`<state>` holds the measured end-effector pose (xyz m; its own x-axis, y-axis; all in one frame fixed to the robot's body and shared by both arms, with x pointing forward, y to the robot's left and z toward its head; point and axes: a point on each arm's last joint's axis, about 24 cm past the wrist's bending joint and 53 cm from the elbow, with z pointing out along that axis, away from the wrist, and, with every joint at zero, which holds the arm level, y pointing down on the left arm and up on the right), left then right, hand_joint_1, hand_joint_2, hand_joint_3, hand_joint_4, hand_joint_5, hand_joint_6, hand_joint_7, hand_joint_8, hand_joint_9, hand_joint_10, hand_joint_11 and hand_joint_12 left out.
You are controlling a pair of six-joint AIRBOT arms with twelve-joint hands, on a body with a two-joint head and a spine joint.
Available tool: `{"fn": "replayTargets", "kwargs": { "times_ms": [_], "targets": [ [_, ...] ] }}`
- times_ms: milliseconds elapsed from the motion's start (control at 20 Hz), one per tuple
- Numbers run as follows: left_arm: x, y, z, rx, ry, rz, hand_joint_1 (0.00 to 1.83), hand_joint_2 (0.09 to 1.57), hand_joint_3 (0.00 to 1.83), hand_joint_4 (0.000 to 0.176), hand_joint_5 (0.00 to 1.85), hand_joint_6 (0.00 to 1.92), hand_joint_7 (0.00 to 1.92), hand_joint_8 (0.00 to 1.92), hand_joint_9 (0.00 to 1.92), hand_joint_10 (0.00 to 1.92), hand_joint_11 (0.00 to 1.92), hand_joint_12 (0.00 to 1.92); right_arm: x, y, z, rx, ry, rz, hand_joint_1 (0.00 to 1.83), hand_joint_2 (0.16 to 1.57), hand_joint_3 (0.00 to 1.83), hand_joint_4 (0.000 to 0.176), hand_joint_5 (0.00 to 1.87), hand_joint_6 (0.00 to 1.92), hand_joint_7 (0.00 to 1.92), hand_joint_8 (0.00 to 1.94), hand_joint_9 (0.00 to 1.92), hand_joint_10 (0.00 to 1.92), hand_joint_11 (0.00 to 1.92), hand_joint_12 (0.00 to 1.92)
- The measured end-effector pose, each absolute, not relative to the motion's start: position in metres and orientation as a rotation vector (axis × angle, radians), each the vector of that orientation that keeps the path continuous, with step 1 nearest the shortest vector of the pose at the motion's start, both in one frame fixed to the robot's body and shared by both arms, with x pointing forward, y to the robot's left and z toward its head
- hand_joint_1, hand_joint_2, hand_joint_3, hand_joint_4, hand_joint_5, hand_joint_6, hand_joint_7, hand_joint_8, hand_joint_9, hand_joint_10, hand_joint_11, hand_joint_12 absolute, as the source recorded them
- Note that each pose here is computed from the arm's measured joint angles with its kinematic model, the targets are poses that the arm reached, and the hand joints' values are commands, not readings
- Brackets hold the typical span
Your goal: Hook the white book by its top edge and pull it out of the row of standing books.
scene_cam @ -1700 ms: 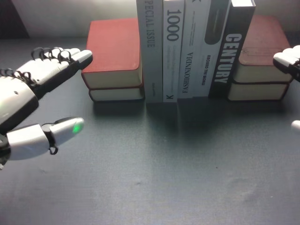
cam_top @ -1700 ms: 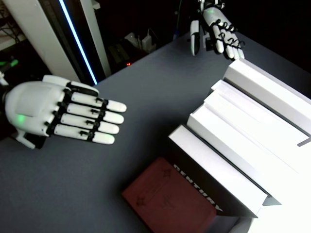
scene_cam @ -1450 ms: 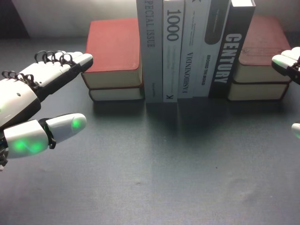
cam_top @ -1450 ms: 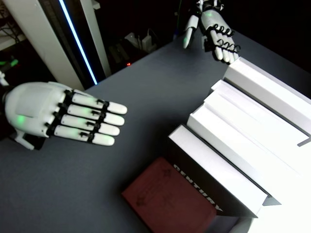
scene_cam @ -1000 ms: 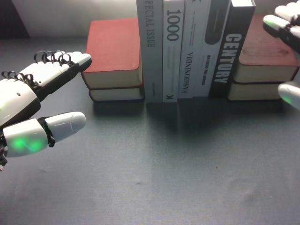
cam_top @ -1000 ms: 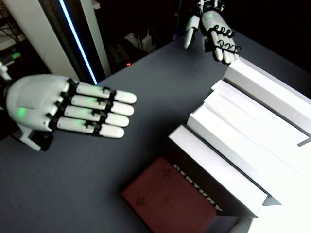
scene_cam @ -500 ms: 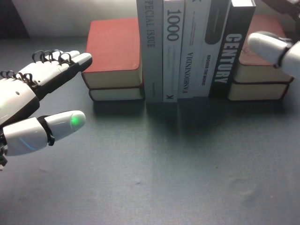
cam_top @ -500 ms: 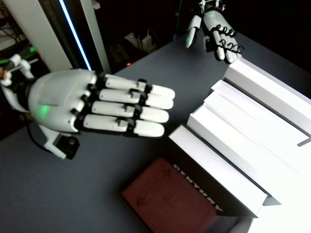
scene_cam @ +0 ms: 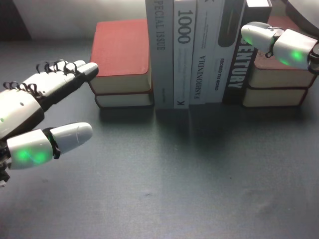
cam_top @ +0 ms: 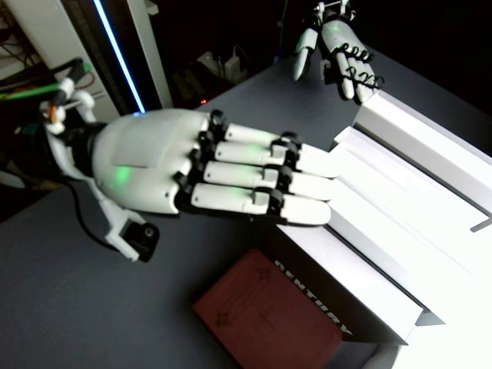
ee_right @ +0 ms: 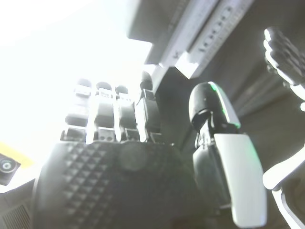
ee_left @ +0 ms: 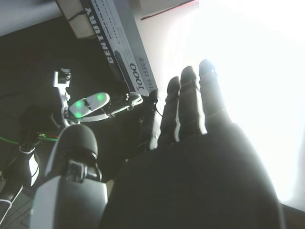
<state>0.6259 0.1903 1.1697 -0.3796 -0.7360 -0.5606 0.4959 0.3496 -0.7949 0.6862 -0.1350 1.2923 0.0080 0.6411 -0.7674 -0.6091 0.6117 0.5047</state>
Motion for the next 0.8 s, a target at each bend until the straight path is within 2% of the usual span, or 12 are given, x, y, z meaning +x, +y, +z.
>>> {"fn": "replayTargets", "kwargs": {
  "times_ms": [150,200,250,300,450,500,550,600,650,700,750,800],
  "targets": [
    [0.626,0.190,1.170,-0.231,1.449,-1.332,0.10,1.32,0.00,0.090,0.00,0.00,0.00,0.00,0.00,0.00,0.00,0.00,0.693,-0.137,1.292,0.044,1.225,0.971,0.36,1.36,0.00,0.000,0.28,0.04,0.00,0.00,0.00,0.00,0.00,0.00],
    [0.626,0.190,1.170,-0.231,1.449,-1.332,0.09,1.32,0.00,0.086,0.00,0.00,0.00,0.00,0.00,0.00,0.00,0.00,0.694,-0.138,1.291,0.052,1.229,0.970,0.40,1.35,0.00,0.000,0.30,0.04,0.00,0.00,0.00,0.00,0.00,0.00],
    [0.626,0.190,1.169,-0.232,1.450,-1.333,0.04,1.33,0.00,0.094,0.00,0.00,0.00,0.00,0.00,0.00,0.00,0.00,0.696,-0.138,1.290,0.054,1.232,0.968,0.42,1.34,0.00,0.000,0.31,0.04,0.00,0.00,0.00,0.00,0.00,0.00],
    [0.626,0.190,1.169,-0.235,1.451,-1.334,0.01,1.33,0.00,0.112,0.00,0.00,0.00,0.00,0.00,0.00,0.00,0.00,0.698,-0.136,1.290,0.056,1.236,0.970,0.42,1.34,0.00,0.000,0.30,0.03,0.00,0.00,0.00,0.00,0.00,0.00],
    [0.625,0.190,1.168,-0.236,1.453,-1.334,0.04,1.33,0.00,0.112,0.00,0.00,0.00,0.00,0.00,0.00,0.00,0.00,0.700,-0.134,1.289,0.052,1.241,0.967,0.41,1.34,0.00,0.000,0.31,0.03,0.00,0.00,0.00,0.00,0.00,0.00],
    [0.625,0.190,1.168,-0.238,1.453,-1.333,0.01,1.33,0.00,0.120,0.00,0.00,0.00,0.00,0.00,0.00,0.00,0.00,0.700,-0.134,1.289,0.050,1.241,0.965,0.42,1.34,0.00,0.000,0.37,0.04,0.00,0.00,0.00,0.00,0.00,0.00],
    [0.625,0.190,1.168,-0.238,1.453,-1.333,0.01,1.33,0.00,0.120,0.00,0.00,0.00,0.00,0.00,0.00,0.00,0.00,0.700,-0.134,1.289,0.046,1.240,0.960,0.42,1.34,0.00,0.000,0.37,0.04,0.00,0.00,0.00,0.00,0.00,0.00],
    [0.625,0.191,1.168,-0.237,1.452,-1.334,0.00,1.33,0.00,0.132,0.00,0.00,0.00,0.00,0.00,0.00,0.00,0.00,0.700,-0.134,1.290,0.046,1.238,0.960,0.47,1.34,0.00,0.000,0.51,0.09,0.00,0.00,0.00,0.00,0.00,0.00],
    [0.625,0.192,1.167,-0.239,1.453,-1.333,0.00,1.33,0.00,0.141,0.00,0.00,0.00,0.00,0.00,0.00,0.00,0.00,0.699,-0.134,1.291,0.047,1.234,0.961,0.45,1.35,0.00,0.000,0.57,0.24,0.00,0.00,0.00,0.00,0.00,0.00],
    [0.625,0.192,1.167,-0.241,1.453,-1.332,0.00,1.33,0.00,0.141,0.00,0.00,0.00,0.00,0.00,0.00,0.00,0.00,0.699,-0.135,1.293,0.048,1.228,0.961,0.45,1.35,0.00,0.000,0.57,0.24,0.00,0.00,0.00,0.00,0.00,0.00],
    [0.625,0.192,1.167,-0.243,1.452,-1.332,0.00,1.32,0.00,0.143,0.00,0.00,0.00,0.00,0.00,0.00,0.00,0.00,0.697,-0.135,1.295,0.050,1.225,0.962,0.48,1.35,0.00,0.000,0.56,0.50,0.03,0.00,0.00,0.00,0.00,0.00],
    [0.626,0.193,1.167,-0.249,1.449,-1.331,0.00,1.32,0.00,0.134,0.00,0.00,0.00,0.00,0.00,0.00,0.00,0.00,0.695,-0.136,1.297,0.048,1.218,0.963,0.64,1.39,0.02,0.098,0.49,1.55,0.09,0.01,0.00,0.00,0.00,0.00]
  ]
}}
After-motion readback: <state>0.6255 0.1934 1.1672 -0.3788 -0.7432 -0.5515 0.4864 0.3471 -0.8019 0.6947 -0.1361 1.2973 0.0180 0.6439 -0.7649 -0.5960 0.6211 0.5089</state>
